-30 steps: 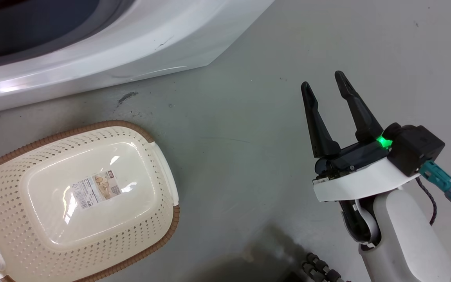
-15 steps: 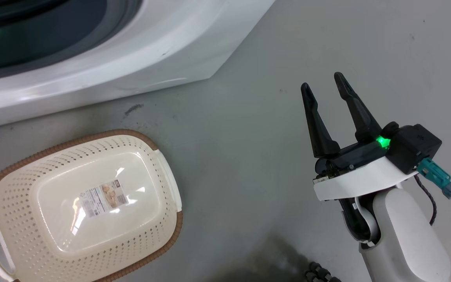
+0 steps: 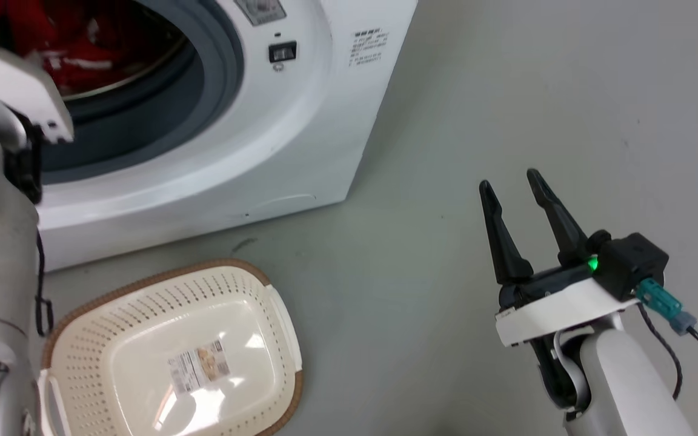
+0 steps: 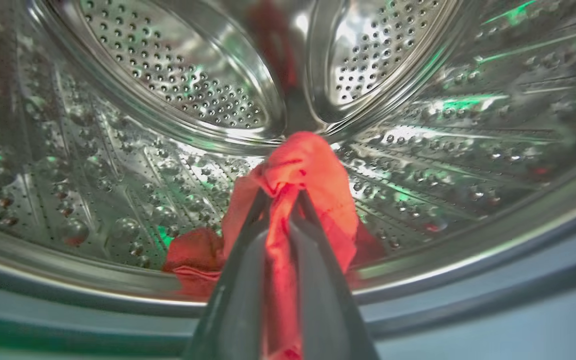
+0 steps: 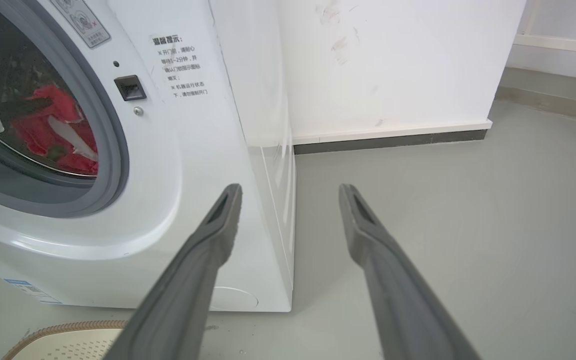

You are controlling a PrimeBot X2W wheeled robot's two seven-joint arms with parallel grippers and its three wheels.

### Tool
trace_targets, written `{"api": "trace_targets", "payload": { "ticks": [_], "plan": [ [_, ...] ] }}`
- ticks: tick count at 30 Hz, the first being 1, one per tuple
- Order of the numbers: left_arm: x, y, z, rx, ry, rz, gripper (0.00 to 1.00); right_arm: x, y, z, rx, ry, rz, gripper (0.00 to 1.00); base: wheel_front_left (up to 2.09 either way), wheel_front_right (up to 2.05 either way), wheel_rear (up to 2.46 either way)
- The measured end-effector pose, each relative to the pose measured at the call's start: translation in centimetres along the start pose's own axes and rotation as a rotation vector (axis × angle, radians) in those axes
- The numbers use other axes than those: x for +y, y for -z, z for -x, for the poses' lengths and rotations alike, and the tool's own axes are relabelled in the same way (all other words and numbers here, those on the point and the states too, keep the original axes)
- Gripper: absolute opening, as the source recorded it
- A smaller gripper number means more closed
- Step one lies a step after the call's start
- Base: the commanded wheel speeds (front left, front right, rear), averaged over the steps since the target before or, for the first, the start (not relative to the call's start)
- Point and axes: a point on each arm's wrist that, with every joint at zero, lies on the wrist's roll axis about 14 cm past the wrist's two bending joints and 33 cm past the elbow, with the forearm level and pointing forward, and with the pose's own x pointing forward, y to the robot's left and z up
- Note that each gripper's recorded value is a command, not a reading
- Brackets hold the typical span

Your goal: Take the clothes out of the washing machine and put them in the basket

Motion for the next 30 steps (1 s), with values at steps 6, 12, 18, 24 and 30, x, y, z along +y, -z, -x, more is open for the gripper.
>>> {"api": "trace_targets", "payload": {
  "ticks": [6, 12, 18, 24, 30],
  "plan": [
    [-0.4, -1.1, 4.2, -0.045, 0.0, 0.044, 0.0, 0.1, -1.4, 2.2, -0.031, 0.01, -0.001, 1.0, 0.0, 0.0, 0.0],
    [-0.2, -4.0, 7.6, -0.134, 0.002, 0.085, 0.0, 0.6, -2.4, 3.6, -0.061, 0.004, -0.013, 1.0, 0.0, 0.0, 0.0],
    [-0.1, -6.1, 11.5, -0.239, -0.001, 0.113, 0.0, 1.5, -3.0, 4.9, -0.08, -0.019, -0.022, 1.0, 0.0, 0.0, 0.0],
    [0.0, -9.6, 15.4, -0.385, 0.001, 0.139, 0.0, 2.2, -3.8, 5.7, -0.1, -0.037, -0.028, 1.0, 0.0, 0.0, 0.0],
    [-0.4, -13.3, 19.8, -0.561, 0.008, 0.16, 0.0, 3.2, -4.4, 6.0, -0.107, -0.065, -0.024, 1.0, 0.0, 0.0, 0.0]
  ]
}}
